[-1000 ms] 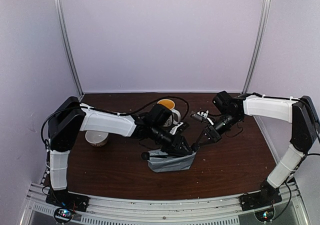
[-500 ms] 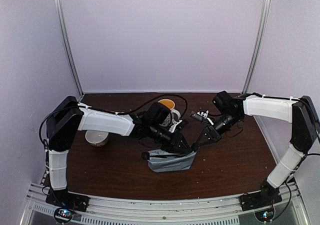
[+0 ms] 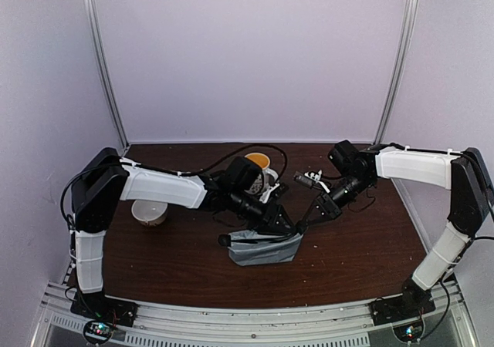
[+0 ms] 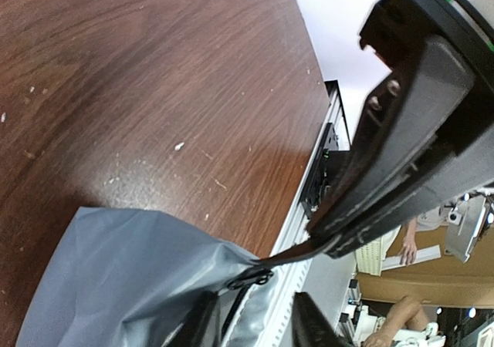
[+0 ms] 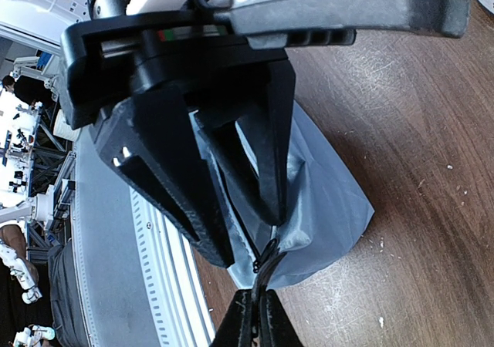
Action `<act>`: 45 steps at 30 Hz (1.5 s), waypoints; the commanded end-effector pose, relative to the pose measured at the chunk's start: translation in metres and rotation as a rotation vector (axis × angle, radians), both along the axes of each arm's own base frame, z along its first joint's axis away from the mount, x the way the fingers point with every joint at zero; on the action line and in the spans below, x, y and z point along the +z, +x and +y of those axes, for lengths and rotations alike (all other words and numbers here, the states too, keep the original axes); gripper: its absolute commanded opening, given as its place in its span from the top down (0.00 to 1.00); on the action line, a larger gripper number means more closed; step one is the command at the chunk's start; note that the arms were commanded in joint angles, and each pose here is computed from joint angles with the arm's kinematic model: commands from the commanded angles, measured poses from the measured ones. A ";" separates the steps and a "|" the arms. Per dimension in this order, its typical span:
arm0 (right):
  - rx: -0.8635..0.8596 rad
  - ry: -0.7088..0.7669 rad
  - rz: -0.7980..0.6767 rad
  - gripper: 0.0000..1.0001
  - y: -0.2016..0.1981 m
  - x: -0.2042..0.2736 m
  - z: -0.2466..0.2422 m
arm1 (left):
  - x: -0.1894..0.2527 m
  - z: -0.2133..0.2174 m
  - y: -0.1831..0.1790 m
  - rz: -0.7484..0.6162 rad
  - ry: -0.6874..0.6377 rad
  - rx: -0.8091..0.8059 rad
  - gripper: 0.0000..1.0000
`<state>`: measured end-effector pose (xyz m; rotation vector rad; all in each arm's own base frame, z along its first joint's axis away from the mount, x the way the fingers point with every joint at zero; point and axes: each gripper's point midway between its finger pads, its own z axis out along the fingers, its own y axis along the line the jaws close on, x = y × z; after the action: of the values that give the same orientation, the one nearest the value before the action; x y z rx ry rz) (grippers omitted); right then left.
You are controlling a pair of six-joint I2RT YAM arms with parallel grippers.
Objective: Sort the hair-cutting tools
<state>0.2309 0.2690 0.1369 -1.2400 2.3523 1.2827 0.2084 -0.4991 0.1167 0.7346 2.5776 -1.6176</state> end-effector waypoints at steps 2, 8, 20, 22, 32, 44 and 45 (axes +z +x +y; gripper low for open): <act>0.006 0.014 -0.022 0.96 0.003 0.004 0.000 | 0.003 0.005 0.003 -0.004 -0.001 0.011 0.58; 0.008 0.015 -0.022 0.96 0.002 0.005 0.000 | 0.000 -0.006 0.006 0.014 -0.029 -0.009 0.58; 0.015 0.027 -0.001 0.98 0.000 0.005 0.002 | 0.011 -0.019 0.015 -0.011 -0.092 -0.028 0.60; 0.014 0.027 -0.001 0.98 0.000 0.005 0.002 | 0.013 -0.021 0.016 -0.016 -0.101 -0.031 0.63; 0.014 0.020 -0.002 0.98 0.001 0.002 0.002 | 0.002 -0.010 0.012 -0.029 -0.042 -0.043 0.52; 0.011 0.016 -0.001 0.98 0.003 0.001 0.002 | 0.000 -0.019 0.007 -0.001 -0.081 -0.094 0.68; 0.010 0.016 0.000 0.98 0.004 0.001 0.001 | 0.000 -0.019 0.006 0.003 -0.081 -0.097 0.68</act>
<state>0.2305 0.2688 0.1353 -1.2502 2.3480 1.2890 0.2138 -0.5124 0.1103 0.8179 2.5464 -1.6954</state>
